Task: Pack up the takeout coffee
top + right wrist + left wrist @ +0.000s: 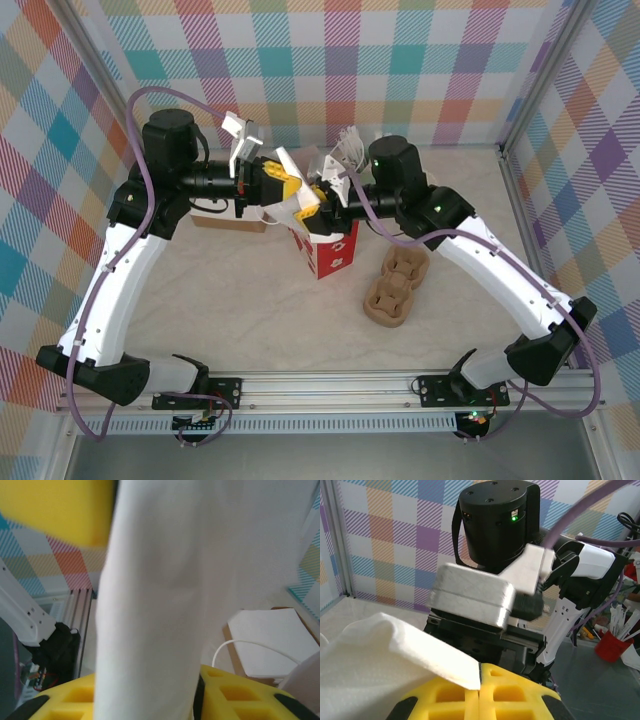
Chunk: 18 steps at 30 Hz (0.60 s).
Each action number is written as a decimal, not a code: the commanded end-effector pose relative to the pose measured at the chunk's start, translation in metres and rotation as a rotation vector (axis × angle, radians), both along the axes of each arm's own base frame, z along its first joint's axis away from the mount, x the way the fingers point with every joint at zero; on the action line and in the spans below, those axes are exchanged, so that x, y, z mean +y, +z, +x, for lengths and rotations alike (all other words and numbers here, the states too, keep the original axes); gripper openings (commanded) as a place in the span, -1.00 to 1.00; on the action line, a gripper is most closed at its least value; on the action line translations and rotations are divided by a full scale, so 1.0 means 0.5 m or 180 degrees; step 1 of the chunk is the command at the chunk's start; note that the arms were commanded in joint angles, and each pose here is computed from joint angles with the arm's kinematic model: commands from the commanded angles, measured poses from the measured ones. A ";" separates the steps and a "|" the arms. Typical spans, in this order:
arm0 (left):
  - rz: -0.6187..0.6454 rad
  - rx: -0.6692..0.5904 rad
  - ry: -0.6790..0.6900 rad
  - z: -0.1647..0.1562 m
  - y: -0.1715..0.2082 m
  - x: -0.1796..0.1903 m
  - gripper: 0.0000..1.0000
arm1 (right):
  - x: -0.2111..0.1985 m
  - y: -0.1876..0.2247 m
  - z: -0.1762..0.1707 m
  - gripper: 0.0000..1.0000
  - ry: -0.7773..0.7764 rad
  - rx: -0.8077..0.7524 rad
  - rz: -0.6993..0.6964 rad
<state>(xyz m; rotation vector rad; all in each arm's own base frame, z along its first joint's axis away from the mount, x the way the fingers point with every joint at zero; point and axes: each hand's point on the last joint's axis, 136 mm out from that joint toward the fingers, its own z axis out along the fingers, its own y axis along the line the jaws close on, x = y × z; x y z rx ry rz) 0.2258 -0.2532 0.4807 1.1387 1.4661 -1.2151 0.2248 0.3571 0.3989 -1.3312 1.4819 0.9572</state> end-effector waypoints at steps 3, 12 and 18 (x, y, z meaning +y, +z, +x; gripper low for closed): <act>-0.0066 -0.0256 0.0004 -0.035 0.039 0.008 -1.00 | -0.021 0.007 -0.005 -0.85 -0.0144 -0.0075 -0.0031; -0.0041 -0.0344 0.0498 -0.045 0.033 0.043 -0.11 | -0.060 0.049 0.056 -1.00 -0.0834 -0.0254 -0.0154; -0.0016 -0.0442 0.1405 -0.027 0.016 0.109 0.30 | -0.079 0.082 0.119 -1.00 -0.1274 -0.0446 -0.0288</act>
